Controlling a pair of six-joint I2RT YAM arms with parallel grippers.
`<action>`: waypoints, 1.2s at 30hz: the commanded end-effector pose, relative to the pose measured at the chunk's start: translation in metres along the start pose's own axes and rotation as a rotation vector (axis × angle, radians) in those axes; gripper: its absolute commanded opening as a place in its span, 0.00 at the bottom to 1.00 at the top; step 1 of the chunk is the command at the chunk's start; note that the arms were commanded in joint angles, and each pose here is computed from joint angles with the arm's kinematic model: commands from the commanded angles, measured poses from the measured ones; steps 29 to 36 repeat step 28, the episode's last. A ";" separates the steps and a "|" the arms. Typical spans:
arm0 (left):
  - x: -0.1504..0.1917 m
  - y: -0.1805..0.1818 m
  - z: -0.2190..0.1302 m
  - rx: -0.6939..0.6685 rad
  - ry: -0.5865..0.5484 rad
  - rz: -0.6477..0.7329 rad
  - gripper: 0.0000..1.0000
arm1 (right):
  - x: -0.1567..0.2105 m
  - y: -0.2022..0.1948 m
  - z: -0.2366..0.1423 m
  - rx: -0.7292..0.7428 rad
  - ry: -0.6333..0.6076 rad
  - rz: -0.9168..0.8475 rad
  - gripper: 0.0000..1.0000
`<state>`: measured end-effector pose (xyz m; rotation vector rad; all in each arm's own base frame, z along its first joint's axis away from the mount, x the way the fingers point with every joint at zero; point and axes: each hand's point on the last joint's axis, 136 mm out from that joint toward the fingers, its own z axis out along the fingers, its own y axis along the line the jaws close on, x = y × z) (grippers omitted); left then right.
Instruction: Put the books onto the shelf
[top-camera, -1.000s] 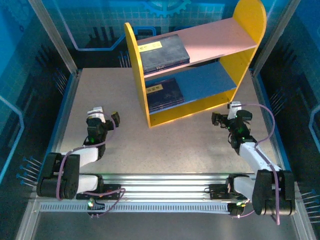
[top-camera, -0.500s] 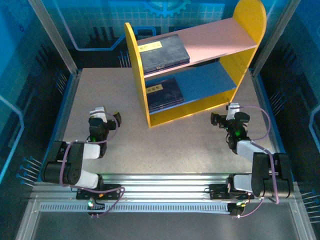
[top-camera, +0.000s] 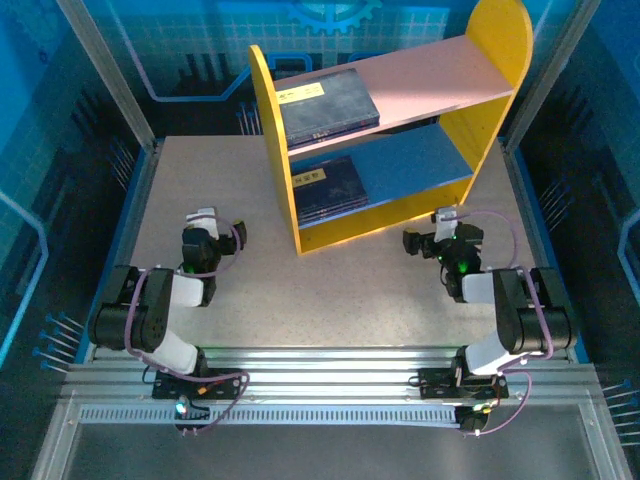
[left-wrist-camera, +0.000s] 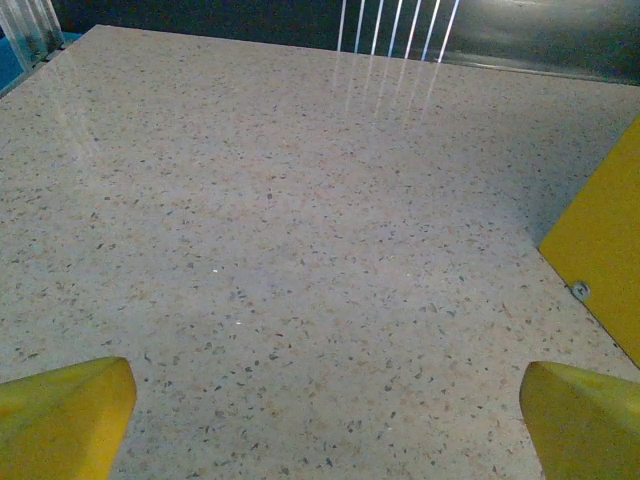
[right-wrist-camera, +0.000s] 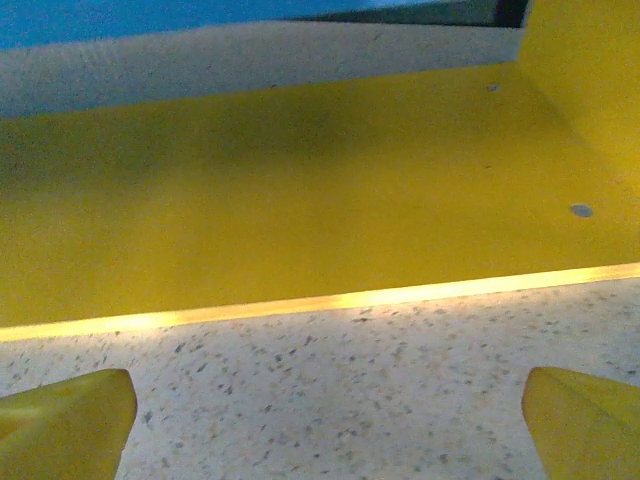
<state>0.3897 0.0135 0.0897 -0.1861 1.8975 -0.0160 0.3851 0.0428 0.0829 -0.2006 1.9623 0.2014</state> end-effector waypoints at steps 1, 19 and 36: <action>-0.008 -0.005 0.003 0.025 -0.017 0.019 1.00 | -0.019 -0.007 0.003 0.047 -0.059 -0.049 1.00; -0.008 -0.005 0.003 0.025 -0.018 0.021 0.99 | -0.019 -0.007 0.004 0.057 -0.061 -0.053 1.00; -0.008 -0.005 0.003 0.025 -0.018 0.021 0.99 | -0.019 -0.007 0.003 0.060 -0.061 -0.053 1.00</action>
